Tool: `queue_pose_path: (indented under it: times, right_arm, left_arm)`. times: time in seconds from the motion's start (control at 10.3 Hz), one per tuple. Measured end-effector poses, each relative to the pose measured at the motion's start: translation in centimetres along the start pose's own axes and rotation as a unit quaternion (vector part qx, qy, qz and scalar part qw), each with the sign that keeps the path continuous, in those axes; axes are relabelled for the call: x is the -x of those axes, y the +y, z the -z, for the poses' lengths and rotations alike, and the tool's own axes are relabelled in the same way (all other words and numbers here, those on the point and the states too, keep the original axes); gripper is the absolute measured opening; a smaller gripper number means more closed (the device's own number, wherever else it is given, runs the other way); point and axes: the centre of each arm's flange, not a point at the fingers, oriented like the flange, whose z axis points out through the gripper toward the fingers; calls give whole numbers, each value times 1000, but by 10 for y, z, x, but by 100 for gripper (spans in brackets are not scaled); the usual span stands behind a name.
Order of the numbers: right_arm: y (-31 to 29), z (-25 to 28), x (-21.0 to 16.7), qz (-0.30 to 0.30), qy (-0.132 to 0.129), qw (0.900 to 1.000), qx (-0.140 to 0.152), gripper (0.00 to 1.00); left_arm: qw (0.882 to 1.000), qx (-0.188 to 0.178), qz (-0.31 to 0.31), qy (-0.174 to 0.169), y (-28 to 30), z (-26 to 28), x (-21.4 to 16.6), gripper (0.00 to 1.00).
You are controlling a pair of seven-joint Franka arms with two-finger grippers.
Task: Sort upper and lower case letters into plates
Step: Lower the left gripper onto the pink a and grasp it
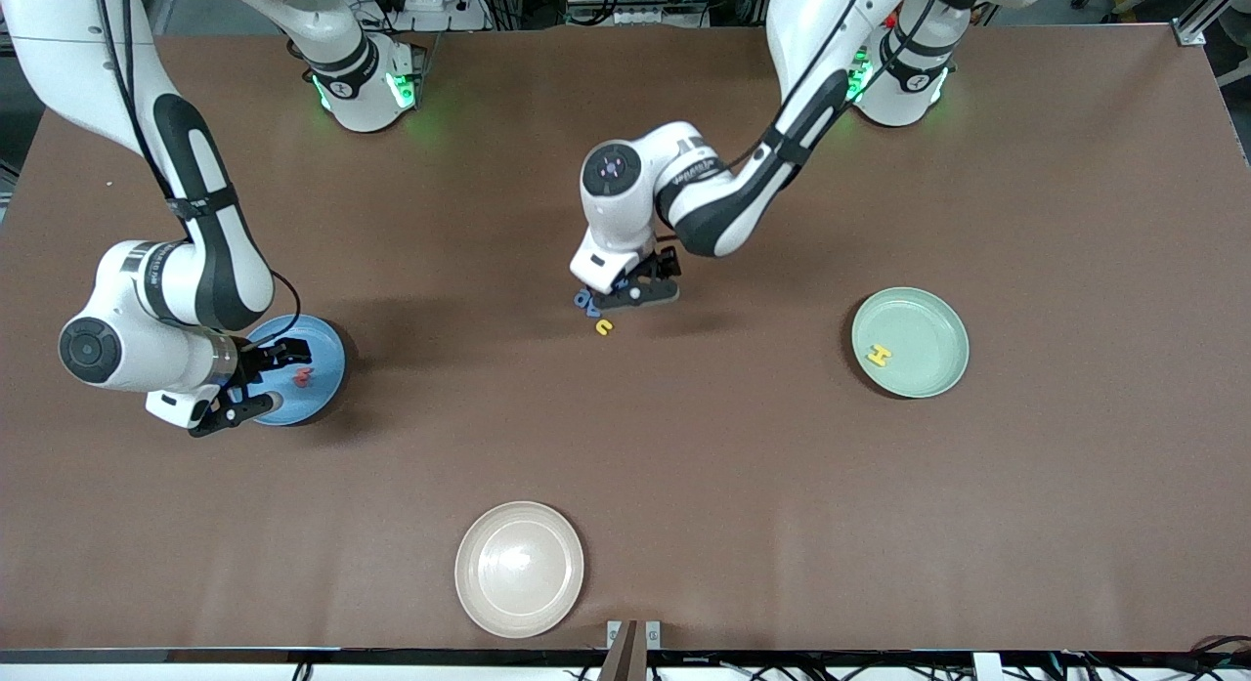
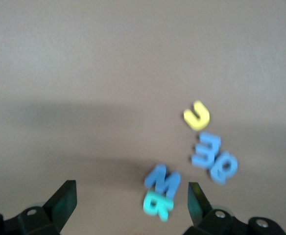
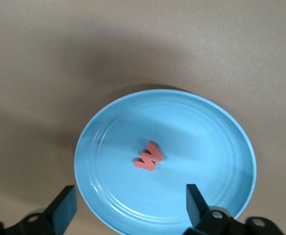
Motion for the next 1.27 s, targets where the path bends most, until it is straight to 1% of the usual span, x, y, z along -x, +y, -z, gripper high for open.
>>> queue_pose_path:
  times: [0.1,0.19,0.29,0.39,0.58,0.78,1.17,1.27]
  right_arm:
    - [-6,4,-3,6,4,1000,0,100]
    - [-13,6,-6,12,6,1000,0,100]
    - [-18,6,-8,16,7,1000,-1,100]
    - [-19,7,-10,17,11,1000,1,100]
    - [-15,9,-11,15,21,1000,5,100]
    - [-14,8,-11,14,22,1000,6,100]
    - [-13,8,-10,13,22,1000,6,100]
    - [-12,8,-10,12,22,1000,6,100]
  left_arm:
    - [1000,8,-14,3,-2,0,20,100]
    - [999,27,-23,6,-6,-10,38,100]
    - [999,47,-19,7,-12,-26,52,100]
    - [998,58,-6,3,-19,-43,66,100]
    - [999,53,-2,-5,-25,-60,85,100]
    - [999,46,2,-10,-24,-67,98,100]
    - [999,34,18,-22,-24,-87,108,100]
    - [999,33,20,-23,-24,-90,106,96]
